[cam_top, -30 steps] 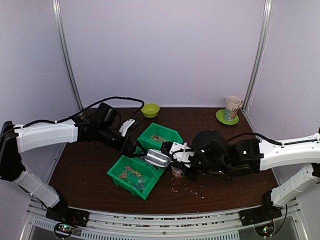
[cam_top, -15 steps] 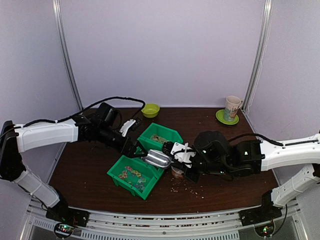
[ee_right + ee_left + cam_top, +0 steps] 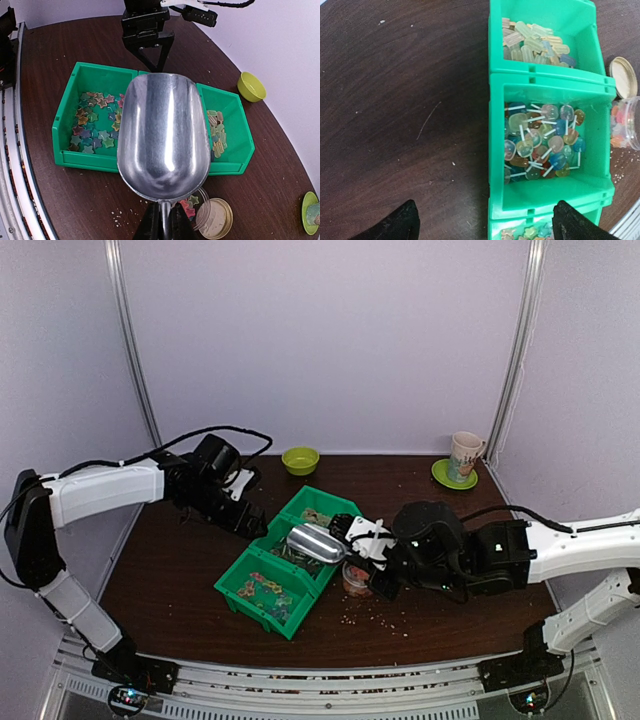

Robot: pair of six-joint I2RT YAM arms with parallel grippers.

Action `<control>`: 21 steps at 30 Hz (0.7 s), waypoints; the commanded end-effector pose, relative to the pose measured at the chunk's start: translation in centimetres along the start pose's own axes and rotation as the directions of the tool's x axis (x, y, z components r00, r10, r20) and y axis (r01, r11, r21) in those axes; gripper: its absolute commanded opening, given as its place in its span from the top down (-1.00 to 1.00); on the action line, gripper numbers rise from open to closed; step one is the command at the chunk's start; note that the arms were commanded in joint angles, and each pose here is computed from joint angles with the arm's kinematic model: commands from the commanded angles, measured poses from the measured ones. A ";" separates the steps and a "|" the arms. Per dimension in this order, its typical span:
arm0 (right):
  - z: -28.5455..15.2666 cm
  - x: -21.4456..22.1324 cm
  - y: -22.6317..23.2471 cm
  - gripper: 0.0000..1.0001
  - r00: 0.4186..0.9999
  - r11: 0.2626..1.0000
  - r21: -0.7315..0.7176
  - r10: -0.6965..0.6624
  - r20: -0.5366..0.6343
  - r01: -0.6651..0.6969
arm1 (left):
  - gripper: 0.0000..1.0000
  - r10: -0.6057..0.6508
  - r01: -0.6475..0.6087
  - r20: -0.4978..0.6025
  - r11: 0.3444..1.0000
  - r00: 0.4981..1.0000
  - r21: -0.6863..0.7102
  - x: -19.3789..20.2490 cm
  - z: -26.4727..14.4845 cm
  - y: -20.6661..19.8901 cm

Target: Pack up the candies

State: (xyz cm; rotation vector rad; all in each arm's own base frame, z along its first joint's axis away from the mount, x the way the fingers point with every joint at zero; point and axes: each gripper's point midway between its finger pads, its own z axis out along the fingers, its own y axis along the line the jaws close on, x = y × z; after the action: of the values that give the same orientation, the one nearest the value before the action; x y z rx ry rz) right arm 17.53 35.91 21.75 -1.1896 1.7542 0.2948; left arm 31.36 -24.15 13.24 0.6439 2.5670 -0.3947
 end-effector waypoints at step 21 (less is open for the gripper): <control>-2.0 2.8 -3.6 1.00 0.993 0.986 0.145 0.091 -0.073 -0.079 | -0.07 0.028 -0.029 -0.240 1.000 0.970 0.000 -1.3 7.1 1.7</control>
State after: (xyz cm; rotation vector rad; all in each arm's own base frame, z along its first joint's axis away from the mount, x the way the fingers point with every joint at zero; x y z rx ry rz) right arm 19.04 32.40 21.21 -1.0736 1.8616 0.1877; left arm 35.72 -25.51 7.55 0.7208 2.7770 -0.2756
